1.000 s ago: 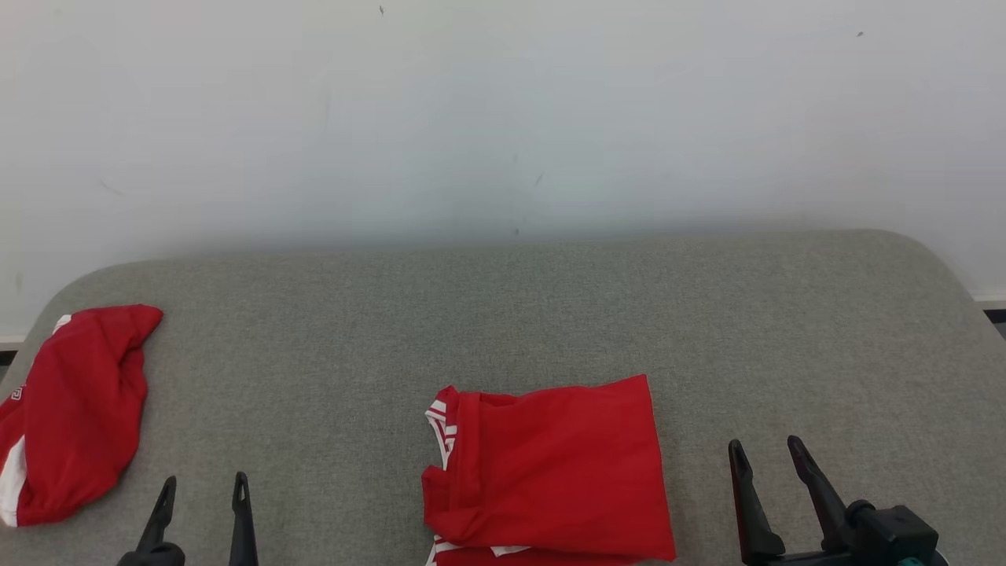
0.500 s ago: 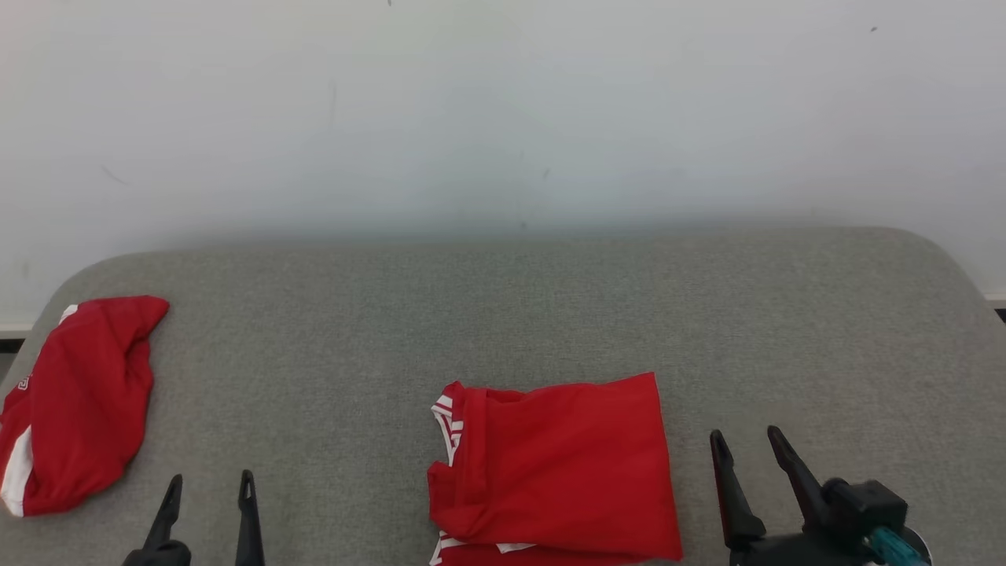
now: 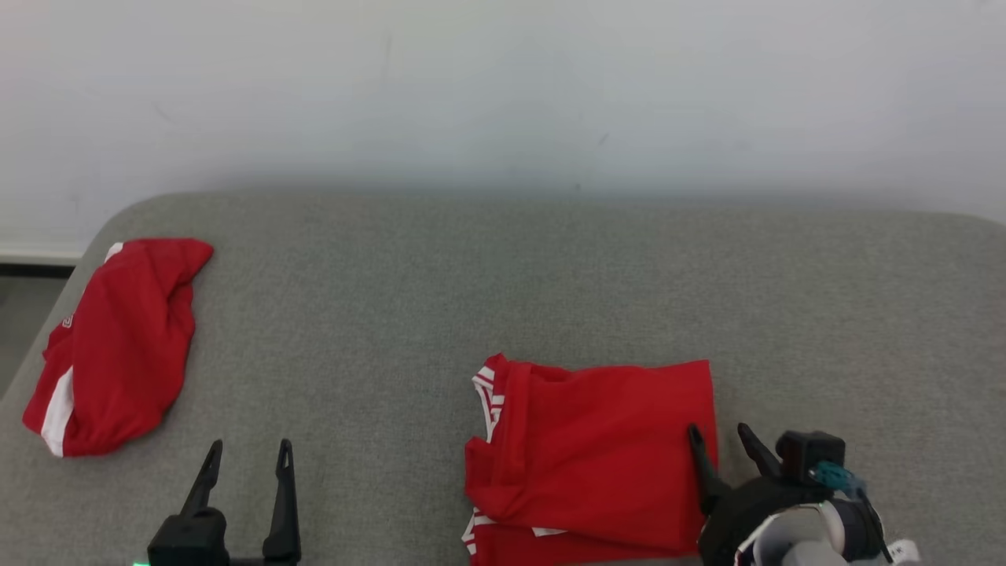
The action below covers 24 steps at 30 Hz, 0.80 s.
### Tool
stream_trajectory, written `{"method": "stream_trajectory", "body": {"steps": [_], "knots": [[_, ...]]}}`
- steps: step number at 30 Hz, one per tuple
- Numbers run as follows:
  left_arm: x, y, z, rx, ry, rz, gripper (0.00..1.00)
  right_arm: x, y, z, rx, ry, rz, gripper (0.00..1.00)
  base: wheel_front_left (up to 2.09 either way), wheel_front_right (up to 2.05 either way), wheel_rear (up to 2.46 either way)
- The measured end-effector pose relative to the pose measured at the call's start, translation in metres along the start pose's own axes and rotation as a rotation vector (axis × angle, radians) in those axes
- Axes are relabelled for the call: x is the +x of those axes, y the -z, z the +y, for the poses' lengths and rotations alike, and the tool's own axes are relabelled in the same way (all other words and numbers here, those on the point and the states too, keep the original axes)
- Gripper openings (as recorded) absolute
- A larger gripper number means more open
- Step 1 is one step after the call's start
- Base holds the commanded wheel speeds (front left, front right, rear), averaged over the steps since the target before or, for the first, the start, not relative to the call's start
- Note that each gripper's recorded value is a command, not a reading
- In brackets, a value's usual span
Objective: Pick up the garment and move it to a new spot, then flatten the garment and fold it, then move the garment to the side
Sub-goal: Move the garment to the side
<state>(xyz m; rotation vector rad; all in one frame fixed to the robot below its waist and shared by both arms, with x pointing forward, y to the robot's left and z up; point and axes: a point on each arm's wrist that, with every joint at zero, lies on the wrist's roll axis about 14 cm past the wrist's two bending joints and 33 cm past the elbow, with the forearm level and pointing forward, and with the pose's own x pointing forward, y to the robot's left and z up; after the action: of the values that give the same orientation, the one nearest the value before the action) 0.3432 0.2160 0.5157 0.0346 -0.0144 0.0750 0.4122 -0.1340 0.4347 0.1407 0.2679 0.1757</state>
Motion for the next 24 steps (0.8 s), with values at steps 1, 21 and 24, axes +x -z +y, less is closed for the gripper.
{"method": "stream_trajectory", "body": {"steps": [1,21,24], "knots": [[0.002,0.001,0.0,0.0,0.0,0.004,1.0,0.005,0.003,0.001,-0.001,-0.004,0.013,1.0,0.0,0.0,0.0],[0.012,0.019,-0.006,-0.059,-0.005,0.032,1.0,0.04,0.014,0.006,-0.11,-0.065,0.113,0.0,0.0,0.0,0.0],[0.021,0.019,-0.013,-0.06,0.014,0.027,1.0,0.055,-0.007,-0.004,-0.188,-0.078,0.095,0.0,0.0,0.0,0.0]]}}
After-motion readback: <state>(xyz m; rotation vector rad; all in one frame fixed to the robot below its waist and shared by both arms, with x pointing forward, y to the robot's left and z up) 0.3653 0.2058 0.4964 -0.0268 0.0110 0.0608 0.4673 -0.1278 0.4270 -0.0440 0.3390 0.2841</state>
